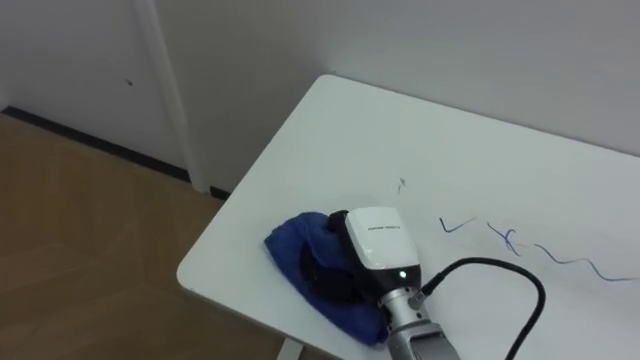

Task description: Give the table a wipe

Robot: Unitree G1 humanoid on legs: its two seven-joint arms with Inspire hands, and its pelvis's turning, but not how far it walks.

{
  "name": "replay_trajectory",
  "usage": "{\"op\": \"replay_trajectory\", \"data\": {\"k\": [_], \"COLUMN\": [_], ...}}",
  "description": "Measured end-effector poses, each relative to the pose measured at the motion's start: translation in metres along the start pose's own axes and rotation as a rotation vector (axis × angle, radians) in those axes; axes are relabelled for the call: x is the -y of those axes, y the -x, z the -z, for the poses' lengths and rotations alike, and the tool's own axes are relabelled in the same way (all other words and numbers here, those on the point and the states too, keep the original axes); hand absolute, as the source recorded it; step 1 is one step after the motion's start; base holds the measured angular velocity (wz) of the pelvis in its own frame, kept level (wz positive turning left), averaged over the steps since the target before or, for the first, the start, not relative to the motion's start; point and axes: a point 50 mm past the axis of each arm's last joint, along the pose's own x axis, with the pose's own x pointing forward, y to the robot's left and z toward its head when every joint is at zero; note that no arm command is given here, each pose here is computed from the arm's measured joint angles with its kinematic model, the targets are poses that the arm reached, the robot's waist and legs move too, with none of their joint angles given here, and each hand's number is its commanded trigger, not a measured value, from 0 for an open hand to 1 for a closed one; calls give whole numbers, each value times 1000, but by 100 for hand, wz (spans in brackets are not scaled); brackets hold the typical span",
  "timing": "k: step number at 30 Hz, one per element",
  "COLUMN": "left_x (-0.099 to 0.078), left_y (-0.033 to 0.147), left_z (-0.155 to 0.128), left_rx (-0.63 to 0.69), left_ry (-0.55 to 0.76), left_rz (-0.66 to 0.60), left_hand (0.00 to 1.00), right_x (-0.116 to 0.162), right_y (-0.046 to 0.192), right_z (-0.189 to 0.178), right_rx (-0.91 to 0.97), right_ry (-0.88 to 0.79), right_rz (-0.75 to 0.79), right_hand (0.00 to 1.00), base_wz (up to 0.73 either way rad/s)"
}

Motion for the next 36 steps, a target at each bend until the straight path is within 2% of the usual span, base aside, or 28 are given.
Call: {"op": "replay_trajectory", "data": {"k": [5,8,10,11,13,16,19,26,33,36], "left_x": [-5,-12,-20,-22,-29,-41,-42,-43,-41,-42], "left_y": [-1,-3,-6,-6,-6,-7,-7,-7,-7,-8], "left_z": [-6,-15,-25,-26,-22,-11,-2,-7,0,1], "left_rx": [15,40,73,79,72,31,3,26,4,1], "left_ry": [17,46,62,71,88,76,70,108,108,114], "left_rz": [-17,-36,-50,-53,-72,-89,-86,-70,-86,-103], "left_hand": [0,0,0,0,0,0,0,0,0,0], "right_x": [4,21,50,60,99,130,141,144,122,118], "right_y": [-8,-38,-66,-70,-76,-60,-45,-33,17,25], "right_z": [6,27,65,76,121,163,182,195,216,218], "right_rx": [-28,-74,-211,-249,-431,-614,-706,-792,-941,-957], "right_ry": [-30,-7,0,11,64,88,61,1,-57,-42], "right_rz": [14,51,105,123,188,237,281,321,353,346], "right_hand": [100,100,100,100,100,100,100,100,100,100], "base_wz": [0,0,11,15,11,13,-3,0,8,-3]}}
